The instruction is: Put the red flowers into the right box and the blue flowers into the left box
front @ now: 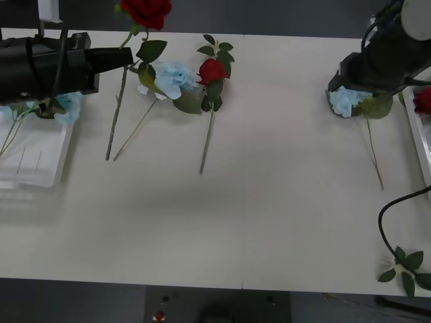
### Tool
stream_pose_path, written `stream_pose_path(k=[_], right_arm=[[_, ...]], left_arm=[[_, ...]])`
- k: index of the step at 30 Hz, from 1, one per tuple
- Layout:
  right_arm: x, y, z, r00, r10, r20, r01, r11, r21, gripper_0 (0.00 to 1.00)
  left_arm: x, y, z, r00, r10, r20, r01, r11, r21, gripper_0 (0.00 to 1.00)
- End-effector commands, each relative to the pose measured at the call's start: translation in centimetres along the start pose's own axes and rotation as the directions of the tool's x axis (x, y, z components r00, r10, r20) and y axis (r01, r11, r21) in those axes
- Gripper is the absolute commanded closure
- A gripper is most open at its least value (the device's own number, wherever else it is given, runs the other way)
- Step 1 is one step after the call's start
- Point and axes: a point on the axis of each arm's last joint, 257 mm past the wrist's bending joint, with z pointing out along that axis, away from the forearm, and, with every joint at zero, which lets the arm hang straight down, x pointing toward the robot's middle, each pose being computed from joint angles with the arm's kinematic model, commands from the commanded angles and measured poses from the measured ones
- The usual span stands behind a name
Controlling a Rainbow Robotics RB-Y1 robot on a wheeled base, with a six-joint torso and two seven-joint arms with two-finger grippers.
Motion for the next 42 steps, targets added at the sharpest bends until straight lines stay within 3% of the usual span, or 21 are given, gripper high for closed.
stream_pose_path(k=[1, 5, 10, 16, 24, 29, 33, 42], right_arm=[[0.0, 1.6, -7.2, 0.977, -0.211, 0.02, 0.212, 0.975, -0.064, 0.05], [2.4, 4.0, -10.4, 0.957, -0.29, 0.01, 0.285, 0.931, -0.227, 0.05], [6.2, 8.8, -13.7, 0.909, -0.409, 0.085, 0.395, 0.775, -0.492, 0.04], [10.1, 12.1, -13.0, 0.824, -0.512, 0.244, 0.551, 0.623, -0.555, 0.0], [13.5, 17.3, -9.6, 0.766, -0.389, 0.511, 0.641, 0.525, -0.56, 0.0], [14.6, 22.3, -7.5, 0.749, -0.222, 0.624, 0.637, 0.5, -0.587, 0.0], [14.9, 25.4, -6.9, 0.731, -0.085, 0.677, 0.62, 0.496, -0.608, 0.0], [16.2, 29.8, -6.9, 0.742, 0.047, 0.668, 0.579, 0.456, -0.676, 0.0]], left_arm=[[-1.3, -2.1, 2.6, 0.998, 0.061, 0.026, -0.061, 0.998, 0.005, 1.0], [-1.2, -3.0, 3.8, 0.998, 0.057, 0.032, -0.057, 0.998, -0.006, 1.0], [-0.7, -4.2, 4.5, 0.998, 0.052, 0.02, -0.053, 0.998, 0.023, 1.0], [0.1, -5.7, 5.3, 0.999, 0.047, 0.017, -0.047, 0.998, 0.052, 1.0], [0.1, -6.4, 5.5, 0.998, 0.051, 0.022, -0.052, 0.997, 0.062, 1.0], [0.2, -6.5, 5.8, 0.998, 0.05, 0.029, -0.052, 0.997, 0.062, 1.0], [0.1, -6.4, 5.8, 0.998, 0.051, 0.031, -0.053, 0.997, 0.06, 1.0], [1.4, -6.3, 6.8, 0.999, 0.038, 0.033, -0.039, 0.998, 0.044, 1.0]])
